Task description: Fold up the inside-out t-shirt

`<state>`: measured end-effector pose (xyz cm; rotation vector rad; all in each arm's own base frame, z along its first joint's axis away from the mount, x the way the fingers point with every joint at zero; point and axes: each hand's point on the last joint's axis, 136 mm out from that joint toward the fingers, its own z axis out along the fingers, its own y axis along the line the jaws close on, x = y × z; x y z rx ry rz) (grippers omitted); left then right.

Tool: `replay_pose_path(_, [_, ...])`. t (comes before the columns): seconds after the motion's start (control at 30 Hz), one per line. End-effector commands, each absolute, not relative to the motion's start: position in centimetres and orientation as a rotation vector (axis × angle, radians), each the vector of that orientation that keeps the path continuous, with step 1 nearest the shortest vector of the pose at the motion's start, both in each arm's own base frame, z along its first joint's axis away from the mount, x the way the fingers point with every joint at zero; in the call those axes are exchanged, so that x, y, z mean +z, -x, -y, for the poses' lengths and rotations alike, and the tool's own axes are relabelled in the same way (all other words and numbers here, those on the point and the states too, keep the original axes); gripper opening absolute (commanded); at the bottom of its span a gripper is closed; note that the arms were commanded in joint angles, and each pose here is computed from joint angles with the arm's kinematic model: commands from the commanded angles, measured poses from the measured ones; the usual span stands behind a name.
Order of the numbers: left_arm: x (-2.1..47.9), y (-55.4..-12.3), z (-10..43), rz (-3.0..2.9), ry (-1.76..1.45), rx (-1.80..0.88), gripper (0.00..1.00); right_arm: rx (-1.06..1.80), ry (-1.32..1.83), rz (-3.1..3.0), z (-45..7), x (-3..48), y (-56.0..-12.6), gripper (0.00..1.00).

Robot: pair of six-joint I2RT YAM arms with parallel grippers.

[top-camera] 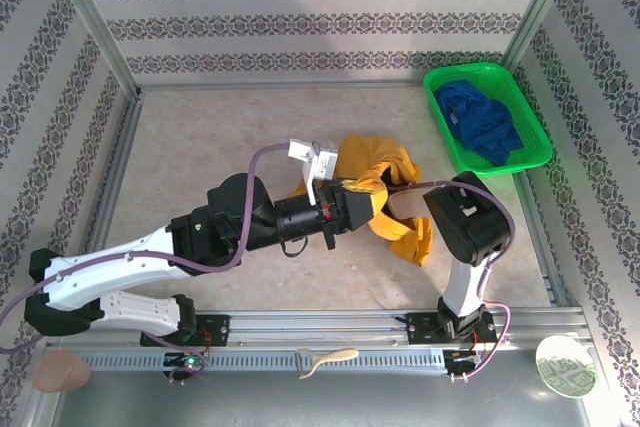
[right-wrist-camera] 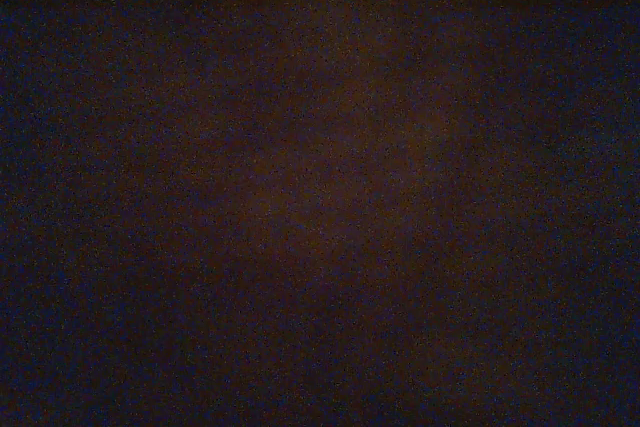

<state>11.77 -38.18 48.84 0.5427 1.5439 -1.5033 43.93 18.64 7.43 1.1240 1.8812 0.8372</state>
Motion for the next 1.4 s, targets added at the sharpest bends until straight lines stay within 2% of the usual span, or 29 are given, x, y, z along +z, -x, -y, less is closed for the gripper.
replay_pose_path(0.0, [53.5,-9.5,37.9,-1.345,-0.584,-1.654,0.00,0.555,-1.226,-2.026,-16.1,5.4,-41.6,0.95])
replay_pose_path(0.33, [53.3,-9.4,39.9,-1.341,-0.578,-1.737,0.00,0.078,-1.562,-2.179,-12.8,2.0,-38.0,0.98])
replay_pose_path(0.47, [53.7,-9.3,40.2,-1.323,-0.576,-1.760,0.00,0.064,-1.662,-2.209,-13.0,-0.2,-37.4,0.97])
replay_pose_path(0.53, [54.0,-9.3,40.2,-1.315,-0.578,-1.760,0.00,0.107,-1.693,-2.218,-13.6,-1.2,-37.5,0.91])
replay_pose_path(0.6, [54.1,-9.4,40.2,-1.310,-0.573,-1.751,0.00,0.169,-1.708,-2.216,-14.1,-2.1,-37.6,0.79])
replay_pose_path(0.8, [53.6,-9.8,40.4,-1.319,-0.551,-1.741,0.00,0.269,-1.736,-2.189,-14.4,-3.4,-37.5,0.25])
replay_pose_path(0.9, [53.2,-10.1,40.6,-1.333,-0.541,-1.735,0.00,0.341,-1.735,-2.171,-14.5,-3.8,-37.7,0.02])
replay_pose_path(1.0, [52.7,-10.3,40.6,-1.342,-0.530,-1.730,0.00,0.474,-1.672,-2.144,-14.9,-3.4,-39.0,0.00])
replay_pose_path(1.1, [52.4,-10.7,40.6,-1.350,-0.512,-1.714,0.00,0.686,-1.477,-2.138,-16.5,-1.1,-41.7,0.00])
replay_pose_path(1.23, [52.1,-11.0,40.7,-1.353,-0.503,-1.699,0.00,1.078,-1.014,-2.103,-21.4,5.2,-45.0,0.00])
replay_pose_path(1.37, [51.8,-11.2,40.8,-1.355,-0.499,-1.698,0.00,1.377,-0.590,-2.046,-25.8,12.0,-44.5,0.00])
